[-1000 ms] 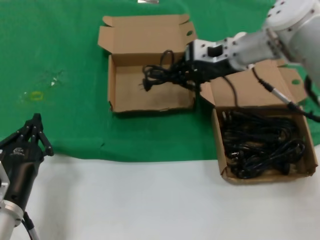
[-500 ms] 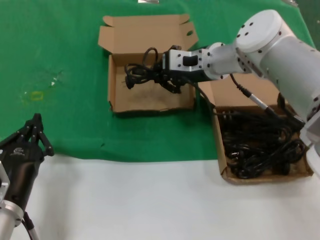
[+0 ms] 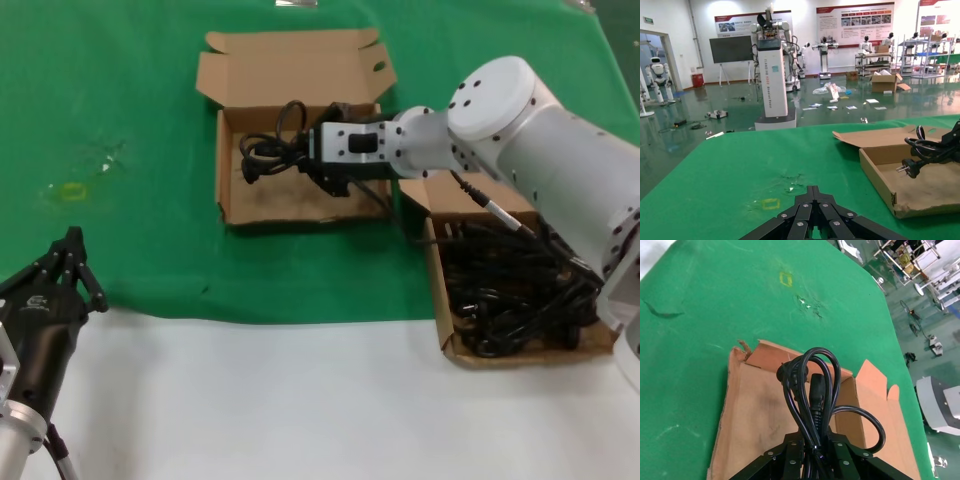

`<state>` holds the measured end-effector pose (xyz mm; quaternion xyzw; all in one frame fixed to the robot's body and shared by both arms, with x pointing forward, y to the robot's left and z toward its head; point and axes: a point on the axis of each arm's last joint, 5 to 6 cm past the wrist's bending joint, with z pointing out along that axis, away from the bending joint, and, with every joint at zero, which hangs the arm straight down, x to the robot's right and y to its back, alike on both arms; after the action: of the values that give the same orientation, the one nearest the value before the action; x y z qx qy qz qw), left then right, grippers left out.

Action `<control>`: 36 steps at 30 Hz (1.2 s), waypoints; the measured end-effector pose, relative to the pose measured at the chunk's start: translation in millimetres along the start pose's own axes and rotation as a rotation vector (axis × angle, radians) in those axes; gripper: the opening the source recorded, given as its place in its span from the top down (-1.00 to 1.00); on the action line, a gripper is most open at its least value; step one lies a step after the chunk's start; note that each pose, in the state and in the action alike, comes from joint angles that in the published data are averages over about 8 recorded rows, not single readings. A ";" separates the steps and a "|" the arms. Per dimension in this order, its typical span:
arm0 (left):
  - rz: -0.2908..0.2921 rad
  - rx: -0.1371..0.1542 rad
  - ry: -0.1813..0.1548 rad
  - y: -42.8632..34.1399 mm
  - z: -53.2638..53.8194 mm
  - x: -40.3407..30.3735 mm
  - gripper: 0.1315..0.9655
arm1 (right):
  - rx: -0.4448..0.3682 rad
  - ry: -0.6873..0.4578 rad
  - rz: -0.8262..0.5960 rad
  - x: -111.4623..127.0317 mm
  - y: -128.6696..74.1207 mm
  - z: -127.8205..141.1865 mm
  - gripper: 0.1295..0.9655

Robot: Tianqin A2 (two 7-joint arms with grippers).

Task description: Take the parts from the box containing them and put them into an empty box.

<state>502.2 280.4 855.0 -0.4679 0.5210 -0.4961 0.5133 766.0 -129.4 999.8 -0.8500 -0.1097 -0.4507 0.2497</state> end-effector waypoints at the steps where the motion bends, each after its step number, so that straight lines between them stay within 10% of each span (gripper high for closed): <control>1: 0.000 0.000 0.000 0.0 0.0 0.0 0.97 | -0.003 0.003 -0.003 -1.0 0.1 0.6 0.80; 26: 0.000 0.000 0.000 0.0 0.0 0.0 0.97 | -0.015 0.041 -0.018 -5.7 1.0 3.5 0.51; 36: 0.000 0.000 0.000 0.0 0.0 0.0 0.97 | -0.010 0.049 -0.009 -4.5 1.0 3.0 0.04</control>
<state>502.2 280.4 855.0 -0.4679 0.5210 -0.4961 0.5133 766.1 -128.5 994.3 -0.8395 -0.1050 -0.4729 0.2460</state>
